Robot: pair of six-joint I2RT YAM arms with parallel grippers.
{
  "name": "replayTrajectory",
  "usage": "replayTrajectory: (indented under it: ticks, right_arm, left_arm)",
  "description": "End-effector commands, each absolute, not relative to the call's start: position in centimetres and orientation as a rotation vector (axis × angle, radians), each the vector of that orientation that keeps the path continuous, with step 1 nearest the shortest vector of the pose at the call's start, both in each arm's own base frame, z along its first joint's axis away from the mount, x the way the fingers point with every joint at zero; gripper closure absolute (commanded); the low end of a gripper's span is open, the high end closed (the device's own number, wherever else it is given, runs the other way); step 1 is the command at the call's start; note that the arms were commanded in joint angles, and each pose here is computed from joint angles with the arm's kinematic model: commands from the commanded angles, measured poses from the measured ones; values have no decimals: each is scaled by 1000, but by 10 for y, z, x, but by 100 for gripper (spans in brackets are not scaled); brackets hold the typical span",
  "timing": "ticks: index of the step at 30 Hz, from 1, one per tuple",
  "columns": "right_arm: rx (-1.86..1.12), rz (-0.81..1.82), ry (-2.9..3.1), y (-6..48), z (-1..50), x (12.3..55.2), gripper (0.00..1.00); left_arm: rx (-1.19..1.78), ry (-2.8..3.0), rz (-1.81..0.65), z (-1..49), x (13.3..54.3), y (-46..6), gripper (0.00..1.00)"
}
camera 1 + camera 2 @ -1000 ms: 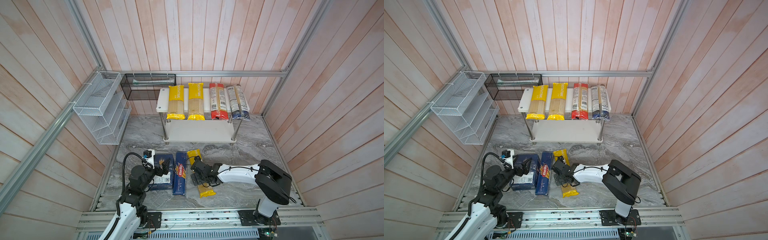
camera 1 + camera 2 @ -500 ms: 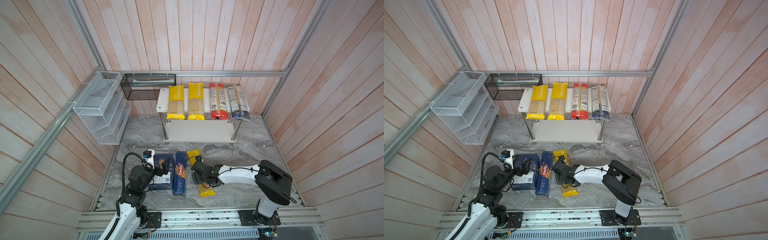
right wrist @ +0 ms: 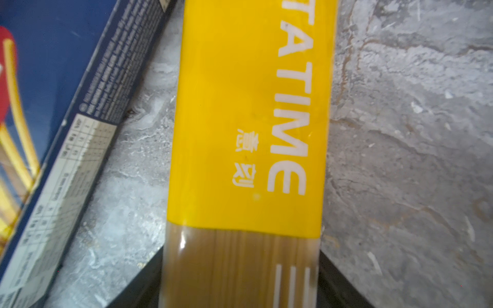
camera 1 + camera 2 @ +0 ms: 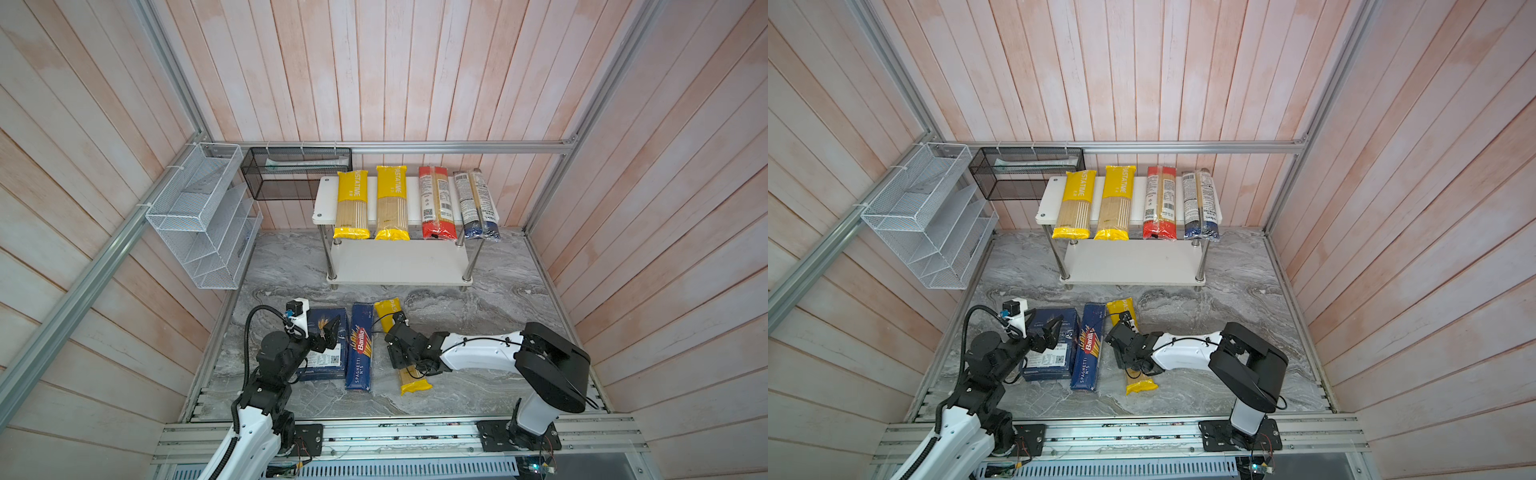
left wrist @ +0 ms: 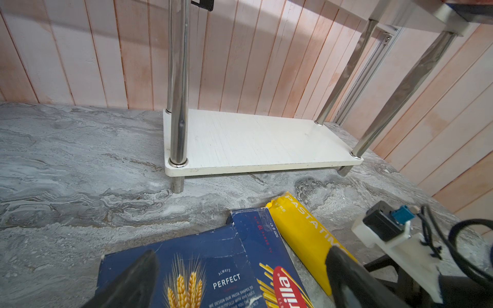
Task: Arrange pasta packages on shelves
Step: Pick up the pasta bag from the center of the table.
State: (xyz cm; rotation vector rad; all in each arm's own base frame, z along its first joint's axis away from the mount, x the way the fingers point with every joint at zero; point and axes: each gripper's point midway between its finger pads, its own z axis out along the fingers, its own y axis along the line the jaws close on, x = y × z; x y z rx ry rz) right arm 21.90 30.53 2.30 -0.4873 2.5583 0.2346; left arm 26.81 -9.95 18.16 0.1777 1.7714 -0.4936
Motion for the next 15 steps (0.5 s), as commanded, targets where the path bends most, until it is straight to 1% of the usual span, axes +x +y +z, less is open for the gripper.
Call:
replayTrajectory:
  ticks: [1,7,8,9,12,13,15]
  right_arm:
    - [-487,203,2586,292,20,211,34]
    - [-465,283,2556,296,29,210,44]
    - [-463,288,2556,295,30,209,48]
    - [-464,295,2556,295,32,209,54]
    - [-451,311,2544,293,36,208,65]
    - [-446,325,2536,292,37,207,68]
    - [-427,359,2520,292,42,207,71]
  left_arm:
    - [183,1744,-475,189,269,-98,0]
    - [183,1743,-477,189,269,-98,0]
    - [184,1743,-477,189,269,-98,0]
    - [183,1742,-475,189,269,-97,0]
    - [181,1739,-475,189,268,-97,0]
    - [182,1740,-474,189,268,-97,0]
    - [183,1739,-475,190,268,-97,0]
